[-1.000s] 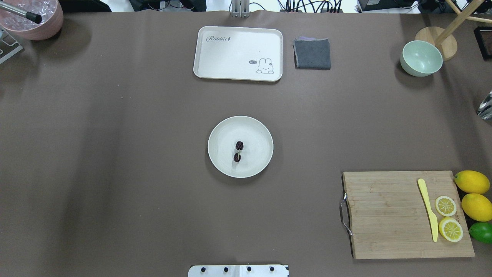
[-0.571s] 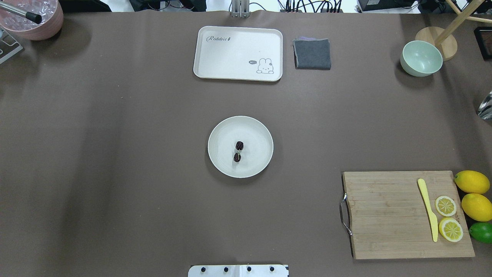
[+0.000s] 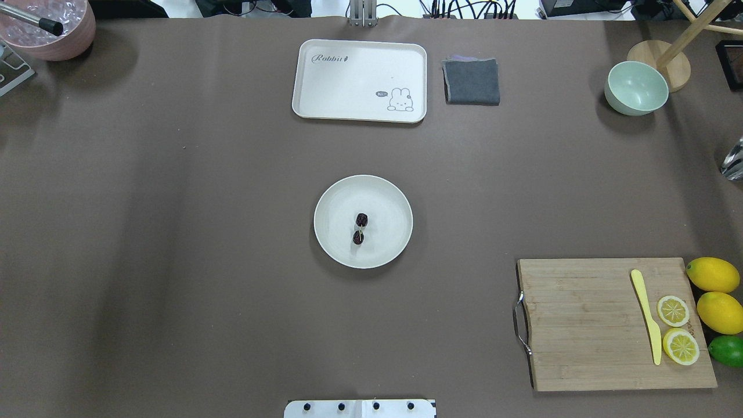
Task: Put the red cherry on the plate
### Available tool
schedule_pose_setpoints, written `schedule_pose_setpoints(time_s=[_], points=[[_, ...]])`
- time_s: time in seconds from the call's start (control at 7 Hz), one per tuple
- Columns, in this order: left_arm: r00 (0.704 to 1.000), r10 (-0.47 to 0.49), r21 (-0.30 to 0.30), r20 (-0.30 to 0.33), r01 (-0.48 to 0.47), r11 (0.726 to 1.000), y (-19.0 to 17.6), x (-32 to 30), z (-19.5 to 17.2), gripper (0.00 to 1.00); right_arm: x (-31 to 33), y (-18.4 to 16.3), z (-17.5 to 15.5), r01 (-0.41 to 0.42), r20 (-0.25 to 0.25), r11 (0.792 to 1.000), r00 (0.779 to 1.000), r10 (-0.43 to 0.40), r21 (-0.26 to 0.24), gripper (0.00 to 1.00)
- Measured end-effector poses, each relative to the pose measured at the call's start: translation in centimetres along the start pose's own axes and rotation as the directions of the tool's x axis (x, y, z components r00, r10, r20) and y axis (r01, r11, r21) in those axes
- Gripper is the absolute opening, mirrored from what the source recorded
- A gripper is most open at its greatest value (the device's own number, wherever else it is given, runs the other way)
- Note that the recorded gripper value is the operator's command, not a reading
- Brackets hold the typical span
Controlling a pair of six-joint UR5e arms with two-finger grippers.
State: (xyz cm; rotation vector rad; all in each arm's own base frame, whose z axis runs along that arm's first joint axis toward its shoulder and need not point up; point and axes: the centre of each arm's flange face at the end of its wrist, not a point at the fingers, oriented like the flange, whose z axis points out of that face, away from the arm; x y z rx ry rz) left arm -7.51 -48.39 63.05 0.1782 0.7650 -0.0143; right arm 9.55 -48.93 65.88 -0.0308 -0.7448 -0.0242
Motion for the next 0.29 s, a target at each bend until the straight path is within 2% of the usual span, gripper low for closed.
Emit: schedule_pose_setpoints(time_s=[0.29], points=[[1.0,0.001,0.0,0.0,-0.001,1.0,-0.12,0.06,-0.01,0.98,0.0,-0.04,0.0,-0.001,0.001,1.0,1.0,0.001,0.0,1.0]])
